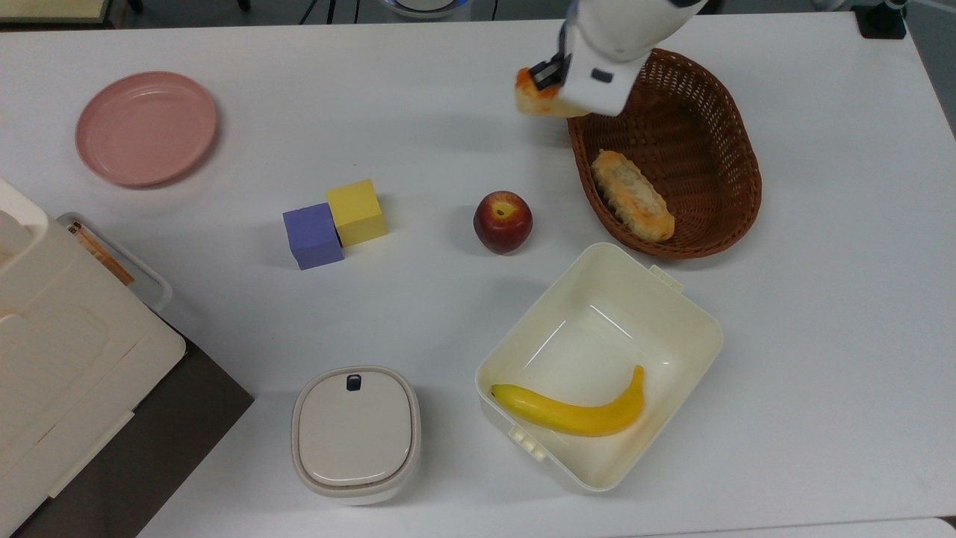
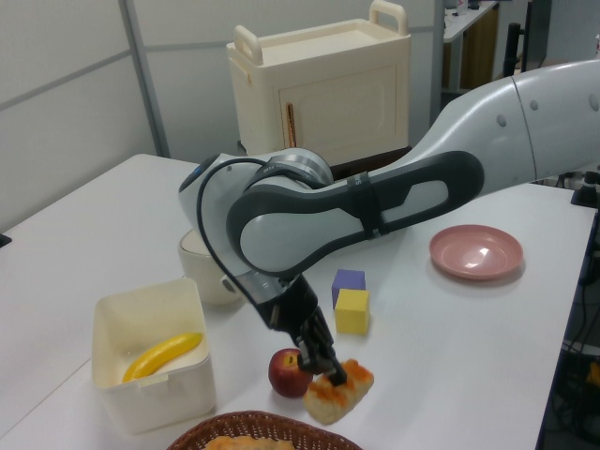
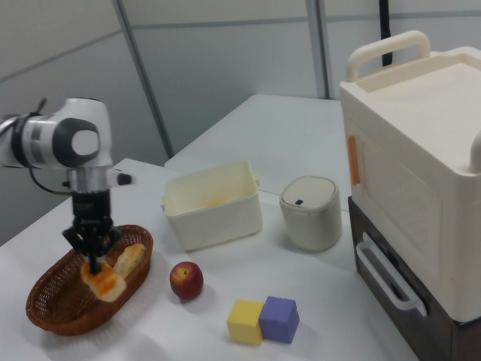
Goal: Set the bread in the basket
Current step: 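Carry the bread piece over the wicker basket and lower it, then open the gripper to release the bread into the basket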
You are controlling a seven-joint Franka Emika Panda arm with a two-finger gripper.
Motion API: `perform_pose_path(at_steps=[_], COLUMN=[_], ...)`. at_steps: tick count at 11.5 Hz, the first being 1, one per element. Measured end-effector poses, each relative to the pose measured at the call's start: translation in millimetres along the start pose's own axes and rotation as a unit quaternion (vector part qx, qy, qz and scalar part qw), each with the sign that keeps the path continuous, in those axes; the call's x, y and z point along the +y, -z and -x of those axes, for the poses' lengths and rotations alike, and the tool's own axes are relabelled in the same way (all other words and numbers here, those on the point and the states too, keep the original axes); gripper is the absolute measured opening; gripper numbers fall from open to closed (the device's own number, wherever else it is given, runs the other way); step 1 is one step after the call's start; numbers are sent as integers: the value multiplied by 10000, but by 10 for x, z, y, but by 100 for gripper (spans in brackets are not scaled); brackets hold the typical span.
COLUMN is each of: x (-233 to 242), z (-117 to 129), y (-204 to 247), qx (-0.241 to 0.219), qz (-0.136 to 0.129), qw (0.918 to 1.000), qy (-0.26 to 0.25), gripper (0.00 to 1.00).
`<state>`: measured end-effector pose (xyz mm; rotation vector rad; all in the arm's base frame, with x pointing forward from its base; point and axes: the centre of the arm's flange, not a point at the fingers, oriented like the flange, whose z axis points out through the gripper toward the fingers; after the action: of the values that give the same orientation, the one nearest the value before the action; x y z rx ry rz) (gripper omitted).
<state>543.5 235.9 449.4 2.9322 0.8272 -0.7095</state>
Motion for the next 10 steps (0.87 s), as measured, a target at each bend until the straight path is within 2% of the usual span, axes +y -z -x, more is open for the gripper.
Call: perform_pose_path(at_steps=[1,2,3,4,6,9,10], x=[-262,-426,-556,-622,-586,-93,182], z=[-48,-113,-190,-238,-254,-156,-95], y=[77,139,213,268,338,650,732], qx=[200,490,866,1120,1301,1658,1743], qz=[-34,-68,-110,-167,-202,89,134], qw=[9997,9982,9938,9879,9817,9695,9642], qy=[-105,-352,-694,-1061,-1377,-1801,-1996], gripper=[2,7,11,19,48,97,100])
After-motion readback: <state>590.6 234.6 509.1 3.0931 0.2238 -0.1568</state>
